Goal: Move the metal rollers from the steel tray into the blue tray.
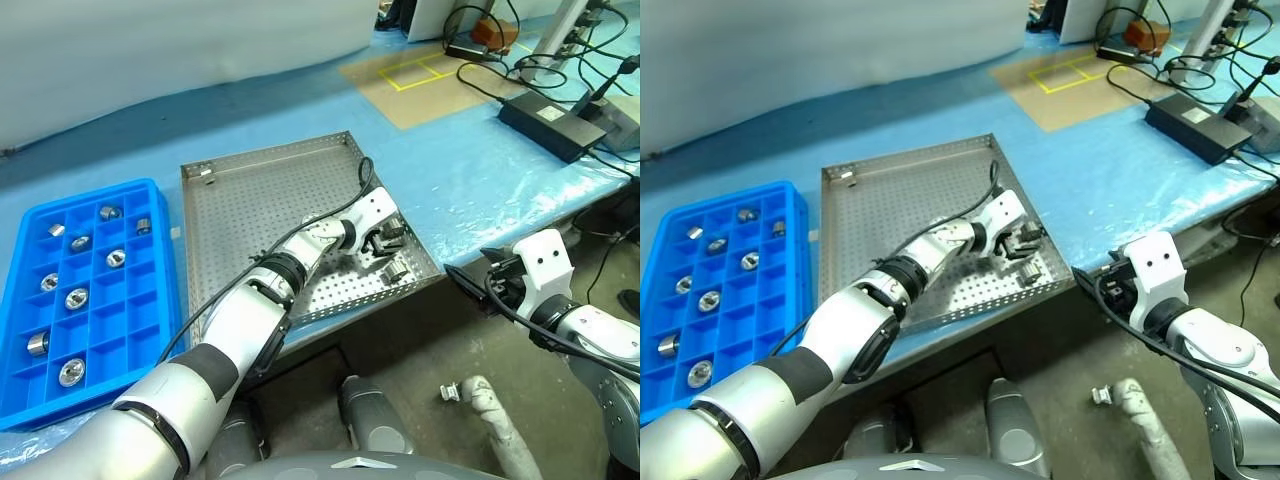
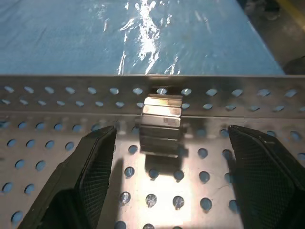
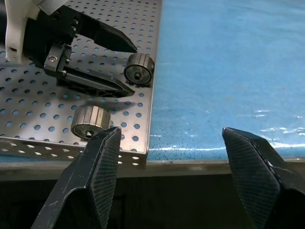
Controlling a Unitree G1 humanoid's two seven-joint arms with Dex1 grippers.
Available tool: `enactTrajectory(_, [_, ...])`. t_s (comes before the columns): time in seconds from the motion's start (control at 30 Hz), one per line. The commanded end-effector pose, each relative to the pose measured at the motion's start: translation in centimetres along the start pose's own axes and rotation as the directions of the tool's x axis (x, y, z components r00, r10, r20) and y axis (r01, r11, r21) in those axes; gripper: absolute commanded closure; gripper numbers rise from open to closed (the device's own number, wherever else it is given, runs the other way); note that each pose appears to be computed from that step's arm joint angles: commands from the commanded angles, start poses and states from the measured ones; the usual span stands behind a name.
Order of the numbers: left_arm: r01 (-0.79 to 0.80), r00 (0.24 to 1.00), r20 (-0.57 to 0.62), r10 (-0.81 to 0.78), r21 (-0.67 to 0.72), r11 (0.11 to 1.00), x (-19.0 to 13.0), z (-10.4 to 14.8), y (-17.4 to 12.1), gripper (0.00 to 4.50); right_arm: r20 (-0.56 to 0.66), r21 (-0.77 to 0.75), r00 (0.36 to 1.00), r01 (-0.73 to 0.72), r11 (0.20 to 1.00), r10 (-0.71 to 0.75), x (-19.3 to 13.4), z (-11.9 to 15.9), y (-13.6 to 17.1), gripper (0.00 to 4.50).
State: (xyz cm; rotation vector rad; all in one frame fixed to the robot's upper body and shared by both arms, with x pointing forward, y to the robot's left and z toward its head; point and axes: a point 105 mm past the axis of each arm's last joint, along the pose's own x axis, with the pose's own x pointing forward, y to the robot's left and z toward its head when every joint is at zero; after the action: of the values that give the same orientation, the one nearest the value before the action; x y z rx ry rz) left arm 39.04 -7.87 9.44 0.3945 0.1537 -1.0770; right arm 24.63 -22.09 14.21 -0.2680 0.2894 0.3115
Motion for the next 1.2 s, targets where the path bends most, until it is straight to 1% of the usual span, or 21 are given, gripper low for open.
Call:
enactTrajectory(0.03, [0.014,0.999,0.044,-0.015,0.015,1.000,2.1,2.8,-2.7,0.52,0.034,-0.018,0.999,0.039,0.999,-0.038,-0.4,0.5,-0.5,0.94])
enactTrajectory(0.1, [0.002,0.999,0.035,-0.003,0.021,1.000,2.3,2.6,-2.8,0.52,0.030,-0.018,0.999,0.044,0.999,-0.043,-0.4,0.3,-0.5,0.94])
enactTrajectory(0.4, [0.045,0.995,0.095,-0.041,-0.036,0.998,2.4,3.5,-3.5,0.52,0.032,-0.013,0.999,0.039,0.999,-0.039,0.0,0.2,-0.1,0.94])
enactTrajectory(0.5, [0.073,0.992,0.108,-0.068,-0.043,0.996,2.3,3.5,-3.8,1.12,0.031,-0.015,0.999,0.041,0.999,-0.040,0.0,0.1,-0.2,0.94])
enactTrajectory(0.57, [0.065,0.993,0.105,-0.060,-0.046,0.997,2.3,3.4,-3.7,1.77,0.028,-0.014,0.999,0.040,0.999,-0.039,0.0,0.0,-0.1,0.94])
enactTrajectory(0.8, [0.095,0.990,0.105,-0.089,-0.053,0.994,2.4,3.2,-4.2,1.77,0.019,-0.015,0.999,0.032,0.999,-0.032,0.1,-0.2,0.2,0.94])
enactTrajectory(0.9, [0.079,0.993,0.097,-0.072,-0.062,0.995,2.4,3.0,-4.1,1.77,0.018,-0.016,0.999,0.034,0.999,-0.034,0.0,-0.2,0.2,0.94])
enactTrajectory(1.13, [0.106,0.987,0.130,-0.095,-0.082,0.991,2.5,3.4,-4.6,1.77,0.011,-0.016,0.999,0.037,0.999,-0.037,-0.1,-0.4,0.3,0.94])
enactTrajectory(1.2, [0.106,0.987,0.129,-0.094,-0.090,0.990,2.5,3.2,-4.7,2.14,0.009,-0.016,0.999,0.038,0.999,-0.038,-0.1,-0.4,0.3,0.94])
